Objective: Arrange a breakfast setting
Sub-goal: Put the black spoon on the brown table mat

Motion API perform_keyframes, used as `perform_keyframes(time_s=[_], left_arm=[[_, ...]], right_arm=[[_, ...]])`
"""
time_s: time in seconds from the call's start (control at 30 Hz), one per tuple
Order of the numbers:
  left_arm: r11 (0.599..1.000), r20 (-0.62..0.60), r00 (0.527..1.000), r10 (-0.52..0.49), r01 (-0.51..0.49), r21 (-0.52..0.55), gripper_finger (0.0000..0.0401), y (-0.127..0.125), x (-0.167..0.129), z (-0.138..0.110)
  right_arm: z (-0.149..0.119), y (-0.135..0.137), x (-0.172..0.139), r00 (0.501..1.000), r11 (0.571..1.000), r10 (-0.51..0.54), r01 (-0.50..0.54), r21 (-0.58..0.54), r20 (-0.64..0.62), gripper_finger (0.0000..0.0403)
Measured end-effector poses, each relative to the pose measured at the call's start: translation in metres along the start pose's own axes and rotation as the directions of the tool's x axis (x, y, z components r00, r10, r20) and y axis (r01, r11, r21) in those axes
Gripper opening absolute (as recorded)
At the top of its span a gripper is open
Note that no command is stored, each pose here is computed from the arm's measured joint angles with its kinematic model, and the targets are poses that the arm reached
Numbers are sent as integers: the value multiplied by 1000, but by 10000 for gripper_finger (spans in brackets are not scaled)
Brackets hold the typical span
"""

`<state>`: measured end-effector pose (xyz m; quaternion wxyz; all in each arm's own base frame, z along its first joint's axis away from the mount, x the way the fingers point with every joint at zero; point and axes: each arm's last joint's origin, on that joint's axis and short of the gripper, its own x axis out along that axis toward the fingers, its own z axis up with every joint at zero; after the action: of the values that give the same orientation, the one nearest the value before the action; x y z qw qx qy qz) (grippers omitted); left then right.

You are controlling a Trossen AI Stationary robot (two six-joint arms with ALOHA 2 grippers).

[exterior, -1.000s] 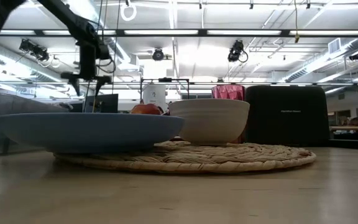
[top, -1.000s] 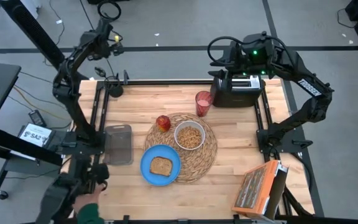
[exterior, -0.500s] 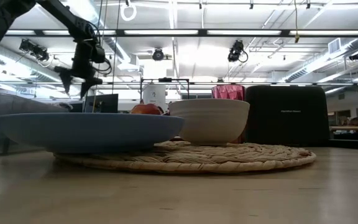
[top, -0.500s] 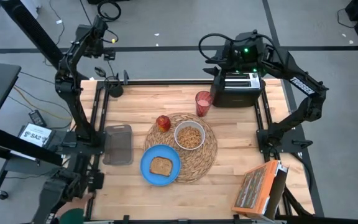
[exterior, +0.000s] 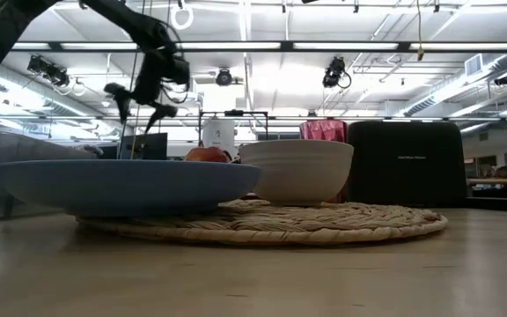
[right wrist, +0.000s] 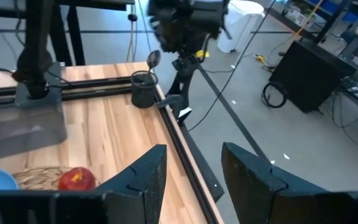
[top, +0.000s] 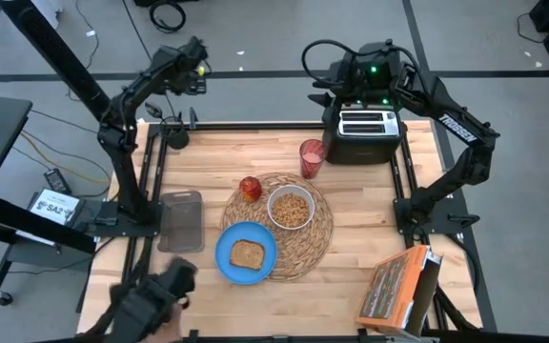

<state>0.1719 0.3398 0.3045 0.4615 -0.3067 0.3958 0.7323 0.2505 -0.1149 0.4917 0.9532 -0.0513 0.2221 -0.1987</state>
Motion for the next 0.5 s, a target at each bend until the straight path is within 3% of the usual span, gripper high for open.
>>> perform_keyframes(time_s=[0.13,0.23,0.4,0.5], left_arm=[[977,115,988,101,-77,-196,306,-22,-25,-23],[941,132,980,146,-97,-323,306,-29,-38,-41],[846,79,971,226,-156,-510,306,-23,-40,-55],[806,-42,976,214,-200,-557,306,-16,-27,-67]], right_arm=[[-1,-5,0,1000,1000,-18,18,13,-2,162],[-2,-8,0,1000,999,-26,26,21,-5,162],[-4,-9,0,999,999,-27,27,28,-24,162],[-7,-8,0,998,999,-19,20,27,-60,162]])
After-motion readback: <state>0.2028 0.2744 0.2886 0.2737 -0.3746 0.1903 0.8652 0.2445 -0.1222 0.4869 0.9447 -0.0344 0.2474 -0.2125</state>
